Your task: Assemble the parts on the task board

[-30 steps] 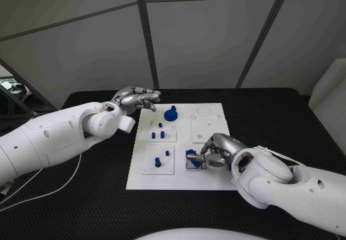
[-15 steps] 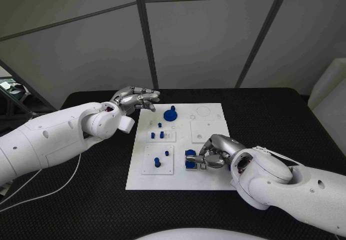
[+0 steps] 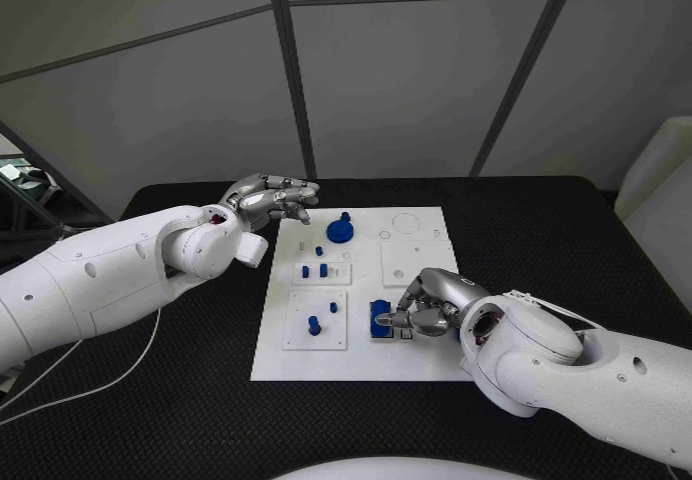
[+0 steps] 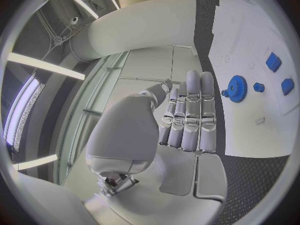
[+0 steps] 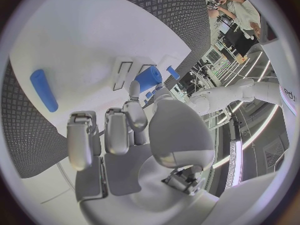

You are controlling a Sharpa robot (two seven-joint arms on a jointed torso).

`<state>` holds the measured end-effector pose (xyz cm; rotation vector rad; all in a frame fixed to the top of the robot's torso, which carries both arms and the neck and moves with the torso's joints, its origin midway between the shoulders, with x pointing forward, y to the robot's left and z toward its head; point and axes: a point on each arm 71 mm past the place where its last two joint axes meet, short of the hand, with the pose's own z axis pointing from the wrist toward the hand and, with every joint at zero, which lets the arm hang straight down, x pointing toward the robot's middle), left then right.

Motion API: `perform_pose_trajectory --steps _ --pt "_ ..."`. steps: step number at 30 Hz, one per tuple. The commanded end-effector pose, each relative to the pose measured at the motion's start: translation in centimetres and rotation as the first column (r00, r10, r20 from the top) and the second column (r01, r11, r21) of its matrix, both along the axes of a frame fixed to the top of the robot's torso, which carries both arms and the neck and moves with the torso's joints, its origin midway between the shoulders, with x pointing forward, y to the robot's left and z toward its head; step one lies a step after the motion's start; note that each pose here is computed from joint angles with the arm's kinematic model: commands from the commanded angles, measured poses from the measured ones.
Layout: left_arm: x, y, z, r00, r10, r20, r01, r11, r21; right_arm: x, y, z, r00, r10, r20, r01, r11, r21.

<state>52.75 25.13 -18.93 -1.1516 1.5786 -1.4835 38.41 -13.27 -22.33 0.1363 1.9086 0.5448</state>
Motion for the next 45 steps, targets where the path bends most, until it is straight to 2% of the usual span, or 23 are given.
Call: perform_pose_trajectory --steps 1,17,24,26,28,31,34,39,45 --pt "0.01 -0.1 0.13 1.0 -0.007 0.006 0.007 1.0 -0.004 0.1 -0.1 -0.4 1.0 0.007 -0.012 -0.008 1.0 -0.029" --pt "-0.02 0.1 0.12 1.0 -0.004 0.004 0.004 1.0 -0.001 0.5 -0.7 -0.5 1.0 -0.015 0.011 0.015 0.999 -0.049" --pt "-0.03 0.1 0.13 1.0 -0.003 0.004 0.003 1.0 -0.001 0.3 -1.4 0.1 0.998 -0.022 0.06 0.02 0.999 0.033" --pt "-0.04 0.2 0.14 1.0 -0.002 0.005 0.002 1.0 -0.001 0.3 -2.4 0.4 0.997 -0.032 0.068 0.026 0.995 0.091" --pt "-0.05 0.2 0.15 1.0 0.0 0.006 0.0 1.0 -0.001 0.4 -3.6 0.4 0.997 -0.05 0.053 0.043 0.99 0.134" --pt "-0.07 0.3 0.18 1.0 0.001 0.008 -0.001 1.0 -0.001 0.6 -5.7 0.4 0.997 -0.076 0.026 0.072 0.987 0.145" --pt "-0.09 0.3 0.2 1.0 0.002 0.009 -0.002 1.0 -0.002 0.8 -8.0 0.4 0.994 -0.103 0.019 0.1 0.988 0.121" --pt "-0.16 0.1 0.25 1.0 -0.005 0.011 0.005 1.0 -0.004 0.8 -10.4 0.6 0.992 -0.116 0.053 0.114 0.992 0.046" --pt "-0.19 -0.1 0.19 1.0 -0.007 0.011 0.008 1.0 -0.006 0.5 -11.0 0.6 0.993 -0.109 0.056 0.11 0.994 -0.019"
